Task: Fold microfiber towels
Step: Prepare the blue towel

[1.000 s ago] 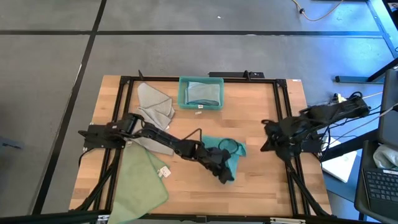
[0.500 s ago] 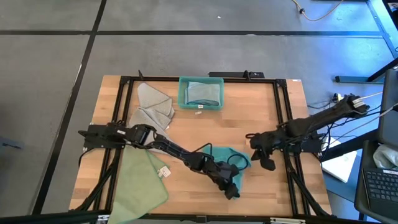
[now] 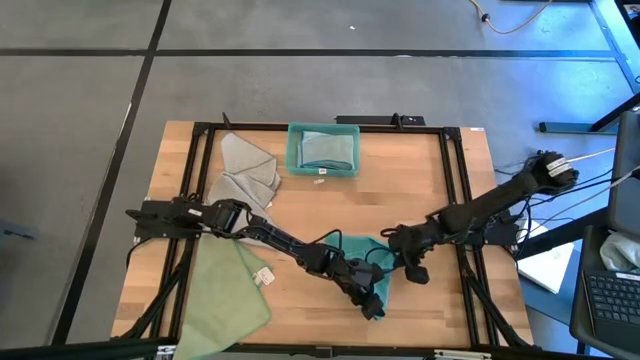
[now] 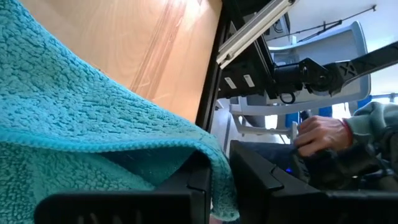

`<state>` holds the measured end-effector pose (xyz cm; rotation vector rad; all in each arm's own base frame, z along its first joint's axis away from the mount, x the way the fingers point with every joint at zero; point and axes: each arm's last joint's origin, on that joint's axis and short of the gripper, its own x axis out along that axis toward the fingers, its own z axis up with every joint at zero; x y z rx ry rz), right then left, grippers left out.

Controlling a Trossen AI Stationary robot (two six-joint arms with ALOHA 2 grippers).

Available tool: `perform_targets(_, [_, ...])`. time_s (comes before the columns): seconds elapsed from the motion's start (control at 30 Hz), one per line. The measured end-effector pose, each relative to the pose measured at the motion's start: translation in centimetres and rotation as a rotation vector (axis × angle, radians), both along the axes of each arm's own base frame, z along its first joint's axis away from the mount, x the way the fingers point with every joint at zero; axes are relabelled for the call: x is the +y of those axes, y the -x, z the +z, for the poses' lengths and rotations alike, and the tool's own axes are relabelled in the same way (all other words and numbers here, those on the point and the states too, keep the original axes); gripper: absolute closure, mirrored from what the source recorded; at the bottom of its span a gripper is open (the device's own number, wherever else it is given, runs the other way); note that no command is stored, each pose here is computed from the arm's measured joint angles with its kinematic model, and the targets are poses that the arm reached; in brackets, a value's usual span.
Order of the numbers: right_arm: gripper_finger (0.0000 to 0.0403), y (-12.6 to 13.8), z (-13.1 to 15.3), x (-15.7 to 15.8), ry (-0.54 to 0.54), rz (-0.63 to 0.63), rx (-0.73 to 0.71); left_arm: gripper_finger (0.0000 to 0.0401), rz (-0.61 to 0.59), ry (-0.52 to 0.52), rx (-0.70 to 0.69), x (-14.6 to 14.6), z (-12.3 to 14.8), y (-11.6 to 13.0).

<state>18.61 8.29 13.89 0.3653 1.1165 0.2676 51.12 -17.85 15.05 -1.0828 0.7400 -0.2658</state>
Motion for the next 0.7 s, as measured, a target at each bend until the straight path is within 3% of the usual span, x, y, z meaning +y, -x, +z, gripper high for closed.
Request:
perform_targets(0.33, [0.0391,1.9,-1.5,-0.8,0.071,-0.071,0.312,0.0354,-0.028,0.009,0.004,-0.2,0.0,0.1])
perform_targets(0.57, [0.0391,3.9,0.0,-2.2,0.320,-0.167,0.417,0.0355,-0.027,0.006,0.000,-0.1,0.0,0.0])
perform_targets(0.7, [0.0391,4.1,0.4,-2.6,0.363,-0.202,0.419,0.0354,-0.032,0.008,0.001,-0.1,0.0,0.1])
